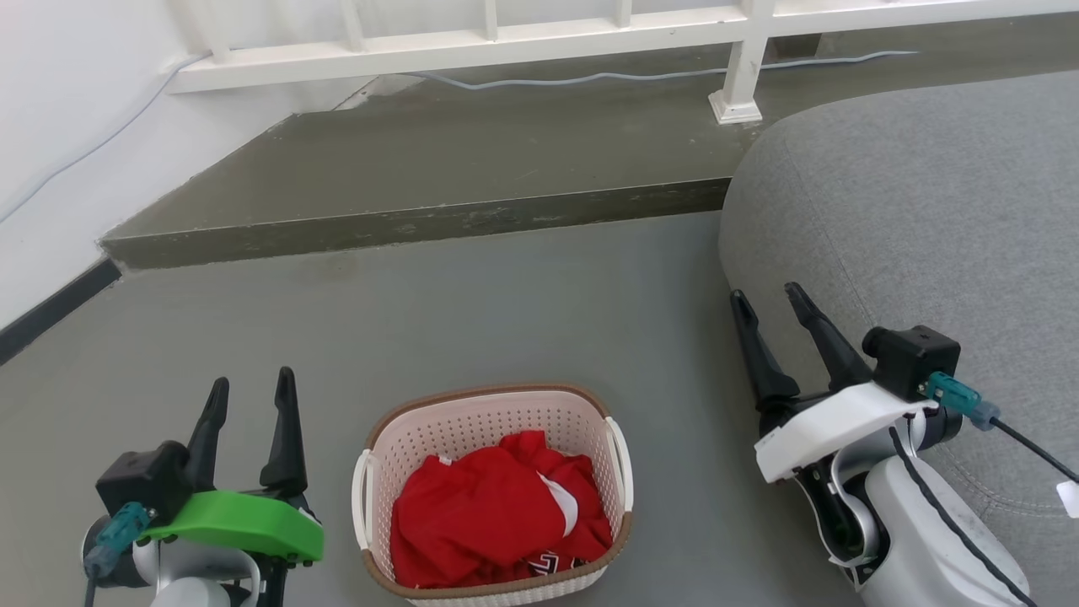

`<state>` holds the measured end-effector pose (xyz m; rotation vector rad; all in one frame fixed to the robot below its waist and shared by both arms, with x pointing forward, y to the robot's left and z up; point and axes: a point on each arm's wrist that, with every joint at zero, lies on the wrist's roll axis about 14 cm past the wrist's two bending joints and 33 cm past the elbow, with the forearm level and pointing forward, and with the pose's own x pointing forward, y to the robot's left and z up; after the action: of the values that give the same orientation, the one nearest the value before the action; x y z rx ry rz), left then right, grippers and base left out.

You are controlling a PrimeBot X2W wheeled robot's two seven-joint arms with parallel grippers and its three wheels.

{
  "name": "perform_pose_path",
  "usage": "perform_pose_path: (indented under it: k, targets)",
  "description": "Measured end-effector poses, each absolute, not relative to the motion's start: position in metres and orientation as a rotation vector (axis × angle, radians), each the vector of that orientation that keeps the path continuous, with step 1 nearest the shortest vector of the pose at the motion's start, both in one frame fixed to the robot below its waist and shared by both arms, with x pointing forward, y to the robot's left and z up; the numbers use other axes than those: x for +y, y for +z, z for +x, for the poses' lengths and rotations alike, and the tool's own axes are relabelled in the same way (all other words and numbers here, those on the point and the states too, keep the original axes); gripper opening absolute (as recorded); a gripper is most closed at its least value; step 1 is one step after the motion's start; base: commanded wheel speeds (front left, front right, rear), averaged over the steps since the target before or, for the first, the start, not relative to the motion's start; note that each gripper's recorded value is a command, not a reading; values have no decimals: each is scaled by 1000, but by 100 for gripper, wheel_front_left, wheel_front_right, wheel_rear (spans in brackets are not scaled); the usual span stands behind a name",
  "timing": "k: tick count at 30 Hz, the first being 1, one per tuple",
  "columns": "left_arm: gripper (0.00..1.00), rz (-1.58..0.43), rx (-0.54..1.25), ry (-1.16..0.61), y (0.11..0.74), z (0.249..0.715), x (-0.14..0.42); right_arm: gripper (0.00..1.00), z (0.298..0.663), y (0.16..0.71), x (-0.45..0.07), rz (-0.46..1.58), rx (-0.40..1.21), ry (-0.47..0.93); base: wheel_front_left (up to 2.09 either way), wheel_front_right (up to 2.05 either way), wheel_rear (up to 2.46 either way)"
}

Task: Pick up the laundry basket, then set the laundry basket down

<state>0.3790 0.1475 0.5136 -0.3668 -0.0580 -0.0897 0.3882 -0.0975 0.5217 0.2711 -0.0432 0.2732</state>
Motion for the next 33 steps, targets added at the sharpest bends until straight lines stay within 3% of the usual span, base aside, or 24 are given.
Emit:
perform_pose_path:
  k: [9,33]
  targets:
    - [100,-270,-101,-118,521,380,141,100,387,528,-89,160,-92,307,0,0,0]
    - [100,-285,-87,-114,516,391,140,100,394,514,-96,173,-54,271,0,0,0]
